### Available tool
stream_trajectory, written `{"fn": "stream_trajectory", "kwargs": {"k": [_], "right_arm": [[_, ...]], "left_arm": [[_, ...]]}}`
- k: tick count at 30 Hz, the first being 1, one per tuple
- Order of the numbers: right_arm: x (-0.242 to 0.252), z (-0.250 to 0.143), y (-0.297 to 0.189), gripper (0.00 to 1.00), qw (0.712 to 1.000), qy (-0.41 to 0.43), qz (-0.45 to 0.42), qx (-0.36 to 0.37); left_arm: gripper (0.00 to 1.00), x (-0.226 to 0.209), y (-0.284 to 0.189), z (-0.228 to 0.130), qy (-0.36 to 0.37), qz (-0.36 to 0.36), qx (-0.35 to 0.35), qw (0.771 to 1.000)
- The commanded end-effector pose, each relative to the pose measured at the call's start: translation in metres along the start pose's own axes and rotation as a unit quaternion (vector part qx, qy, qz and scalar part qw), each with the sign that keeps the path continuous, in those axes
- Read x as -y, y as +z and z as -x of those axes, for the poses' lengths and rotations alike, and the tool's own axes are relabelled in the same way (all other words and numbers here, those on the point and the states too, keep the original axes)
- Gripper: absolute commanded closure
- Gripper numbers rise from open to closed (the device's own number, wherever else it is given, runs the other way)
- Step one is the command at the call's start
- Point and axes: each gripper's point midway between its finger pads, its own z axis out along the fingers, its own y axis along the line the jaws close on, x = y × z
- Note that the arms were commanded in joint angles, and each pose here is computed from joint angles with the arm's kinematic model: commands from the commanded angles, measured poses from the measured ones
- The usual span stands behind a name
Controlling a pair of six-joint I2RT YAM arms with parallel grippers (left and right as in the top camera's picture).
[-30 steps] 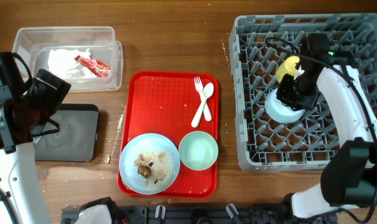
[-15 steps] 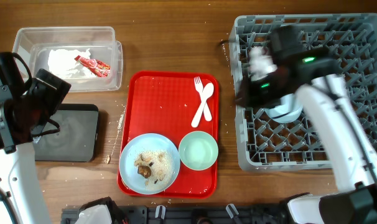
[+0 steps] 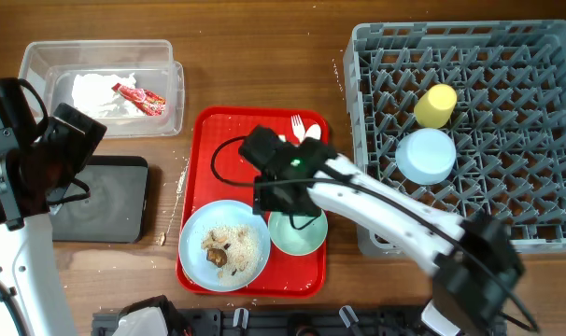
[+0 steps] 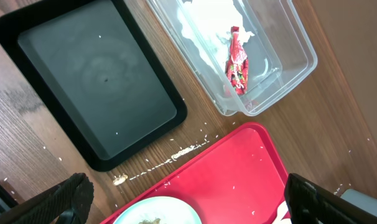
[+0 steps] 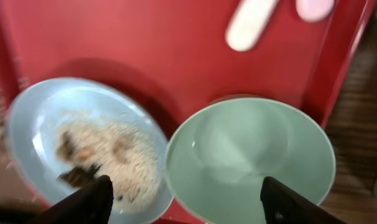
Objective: Sort waste into correct bins and load items into the dishwasher rack
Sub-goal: 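Reach the right gripper to the green bowl and grasp it, then place the green bowl in the rack right of the blue bowl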
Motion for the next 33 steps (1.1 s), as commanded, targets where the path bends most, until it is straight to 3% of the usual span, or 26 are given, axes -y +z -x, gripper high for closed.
{"fn": "stream_trajectory", "kwargs": {"k": [1,5,7,11,14,16,21,27,30,33], "right_arm": [[0.013,-0.001,0.037,0.27,0.995,0.089,-0.053,-0.015],[-0.005,-0.002,0.061,0.3,0.995,0.086,-0.024,-0.042],[-0.006,-0.001,0.065,0.37,0.995,0.082,-0.023,-0.041],[-0.005,-0.001,0.067,0.65,0.995,0.083,-0.026,-0.043],[-0.005,-0.001,0.067,0.79,0.995,0.083,-0.026,-0.041],[-0.005,0.0,0.067,0.96,0.996,0.077,-0.025,-0.041],[-0.016,0.009,0.047,0.96,0.999,0.023,0.006,-0.023],[-0.033,0.041,-0.065,0.96,0.987,-0.08,0.12,0.067],[-0.002,0.075,-0.142,0.96,0.969,-0.109,0.153,0.162],[0.079,0.118,-0.213,0.96,0.946,-0.066,0.147,0.28]], "left_arm": [[0.0,-0.001,0.0,0.002,0.0,0.003,0.005,1.0],[0.0,-0.001,0.0,0.002,0.0,0.003,0.005,1.0],[0.0,-0.001,0.0,0.002,0.0,0.003,0.005,1.0],[0.0,-0.001,0.0,0.002,0.0,0.003,0.005,1.0],[0.0,-0.001,0.0,0.002,0.0,0.003,0.005,1.0],[0.0,-0.001,0.0,0.002,0.0,0.003,0.005,1.0],[0.0,-0.001,0.0,0.002,0.0,0.003,0.005,1.0],[0.0,-0.001,0.0,0.002,0.0,0.003,0.005,1.0],[0.0,-0.001,0.0,0.002,0.0,0.003,0.005,1.0],[0.0,-0.001,0.0,0.002,0.0,0.003,0.005,1.0]]}}
